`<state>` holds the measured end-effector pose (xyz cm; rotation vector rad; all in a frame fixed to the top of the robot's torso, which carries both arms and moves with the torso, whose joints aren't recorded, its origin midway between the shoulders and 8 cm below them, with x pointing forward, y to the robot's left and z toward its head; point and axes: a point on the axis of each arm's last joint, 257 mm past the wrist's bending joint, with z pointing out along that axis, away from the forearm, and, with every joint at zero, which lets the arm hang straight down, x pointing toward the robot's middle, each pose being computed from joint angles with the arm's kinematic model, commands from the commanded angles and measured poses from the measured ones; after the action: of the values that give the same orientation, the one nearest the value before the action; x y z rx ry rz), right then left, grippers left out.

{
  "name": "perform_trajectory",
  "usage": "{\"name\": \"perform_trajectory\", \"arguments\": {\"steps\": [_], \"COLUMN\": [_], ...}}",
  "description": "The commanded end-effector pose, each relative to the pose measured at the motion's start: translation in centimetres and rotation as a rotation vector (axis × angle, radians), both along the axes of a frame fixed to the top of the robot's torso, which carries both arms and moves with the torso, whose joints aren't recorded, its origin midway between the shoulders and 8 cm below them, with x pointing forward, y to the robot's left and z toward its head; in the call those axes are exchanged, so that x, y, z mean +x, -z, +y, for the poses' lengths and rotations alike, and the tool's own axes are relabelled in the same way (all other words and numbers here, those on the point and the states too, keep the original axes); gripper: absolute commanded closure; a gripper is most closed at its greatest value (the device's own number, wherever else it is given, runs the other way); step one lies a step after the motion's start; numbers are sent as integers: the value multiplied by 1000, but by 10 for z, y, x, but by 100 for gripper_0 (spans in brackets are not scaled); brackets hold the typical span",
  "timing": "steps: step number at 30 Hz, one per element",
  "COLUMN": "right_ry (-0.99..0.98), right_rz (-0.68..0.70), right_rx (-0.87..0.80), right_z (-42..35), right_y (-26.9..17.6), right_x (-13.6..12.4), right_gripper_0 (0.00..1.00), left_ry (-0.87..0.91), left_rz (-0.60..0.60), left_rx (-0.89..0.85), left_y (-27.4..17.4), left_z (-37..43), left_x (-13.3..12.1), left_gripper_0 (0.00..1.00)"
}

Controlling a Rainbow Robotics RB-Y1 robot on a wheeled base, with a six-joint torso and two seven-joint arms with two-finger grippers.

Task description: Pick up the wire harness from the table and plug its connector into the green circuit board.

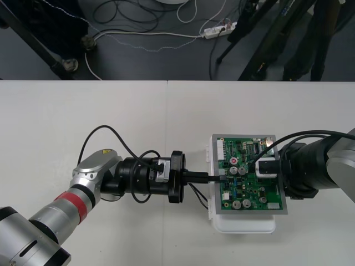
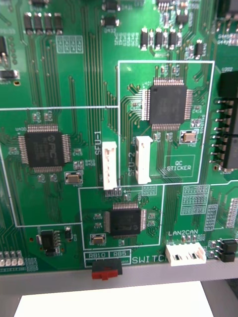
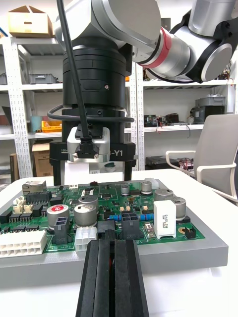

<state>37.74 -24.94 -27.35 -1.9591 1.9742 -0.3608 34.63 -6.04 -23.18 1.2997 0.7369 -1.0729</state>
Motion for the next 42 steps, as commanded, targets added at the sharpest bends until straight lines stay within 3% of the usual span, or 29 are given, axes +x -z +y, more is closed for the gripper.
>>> {"name": "perform_trajectory", "arguments": {"steps": [1, 42], "right_ry": [-8, 0], "right_rz": [-1, 23], "right_rx": [43, 44], "right_z": [20, 16], "right_y": [0, 6], "right_x": [-6, -8], "right_gripper_0": [0, 0], "left_ry": [7, 26], "left_rz": [27, -4], "left_rx": [22, -43], "left_y": [6, -17], "left_z": [0, -33], "left_x": [-4, -9], "left_gripper_0": [100, 100]}}
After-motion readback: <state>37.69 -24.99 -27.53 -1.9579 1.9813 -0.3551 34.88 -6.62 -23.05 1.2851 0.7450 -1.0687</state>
